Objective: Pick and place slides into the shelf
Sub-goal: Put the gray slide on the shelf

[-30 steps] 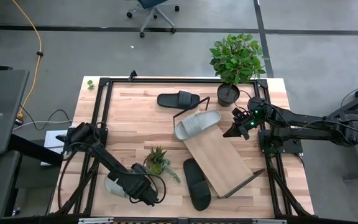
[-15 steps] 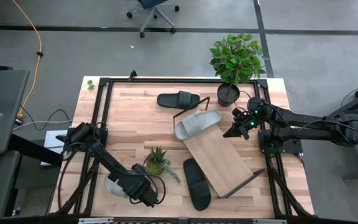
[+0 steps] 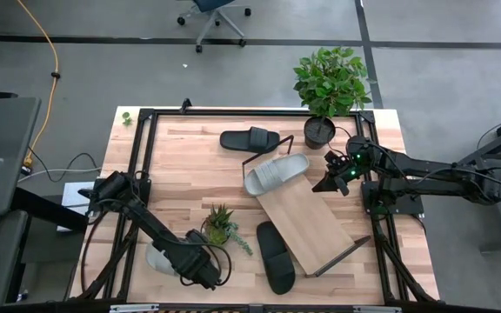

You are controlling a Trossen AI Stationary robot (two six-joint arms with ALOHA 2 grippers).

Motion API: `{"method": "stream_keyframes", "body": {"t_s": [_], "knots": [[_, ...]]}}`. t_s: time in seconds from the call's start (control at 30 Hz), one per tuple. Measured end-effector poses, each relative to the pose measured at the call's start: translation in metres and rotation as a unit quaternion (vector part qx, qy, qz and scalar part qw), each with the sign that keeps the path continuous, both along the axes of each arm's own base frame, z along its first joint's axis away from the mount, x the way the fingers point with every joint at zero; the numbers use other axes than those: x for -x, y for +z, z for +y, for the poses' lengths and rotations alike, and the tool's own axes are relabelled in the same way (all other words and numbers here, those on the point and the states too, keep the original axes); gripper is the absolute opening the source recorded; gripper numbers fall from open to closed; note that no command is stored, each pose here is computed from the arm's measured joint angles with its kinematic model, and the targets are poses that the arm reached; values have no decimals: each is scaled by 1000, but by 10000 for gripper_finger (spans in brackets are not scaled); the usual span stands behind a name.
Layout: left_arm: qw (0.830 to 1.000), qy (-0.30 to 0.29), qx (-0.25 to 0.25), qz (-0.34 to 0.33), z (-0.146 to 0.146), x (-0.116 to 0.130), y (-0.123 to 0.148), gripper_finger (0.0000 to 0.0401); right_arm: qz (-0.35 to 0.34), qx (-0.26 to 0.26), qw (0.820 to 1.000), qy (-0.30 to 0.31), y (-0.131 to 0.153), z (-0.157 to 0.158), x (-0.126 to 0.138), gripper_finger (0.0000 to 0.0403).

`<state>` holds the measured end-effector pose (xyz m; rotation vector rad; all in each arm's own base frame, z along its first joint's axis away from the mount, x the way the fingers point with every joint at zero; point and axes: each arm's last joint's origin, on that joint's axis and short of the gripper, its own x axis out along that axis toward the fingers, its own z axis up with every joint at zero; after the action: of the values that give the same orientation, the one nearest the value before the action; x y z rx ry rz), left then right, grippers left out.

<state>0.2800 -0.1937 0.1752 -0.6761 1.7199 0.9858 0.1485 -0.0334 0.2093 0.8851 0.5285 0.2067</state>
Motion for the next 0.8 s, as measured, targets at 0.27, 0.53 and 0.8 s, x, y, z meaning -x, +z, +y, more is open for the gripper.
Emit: {"method": "stream_keyframes", "body": {"t_s": [0.27,0.53,0.8], "knots": [[998,4,-23,54,5,9,4,101,0,1,1000,1,0,0,0,3],[993,-12,-42,107,11,17,9,101,17,-1,1000,3,-3,1,2,3],[993,-22,-60,100,9,18,7,101,25,2,1000,6,-5,1,3,3]]}}
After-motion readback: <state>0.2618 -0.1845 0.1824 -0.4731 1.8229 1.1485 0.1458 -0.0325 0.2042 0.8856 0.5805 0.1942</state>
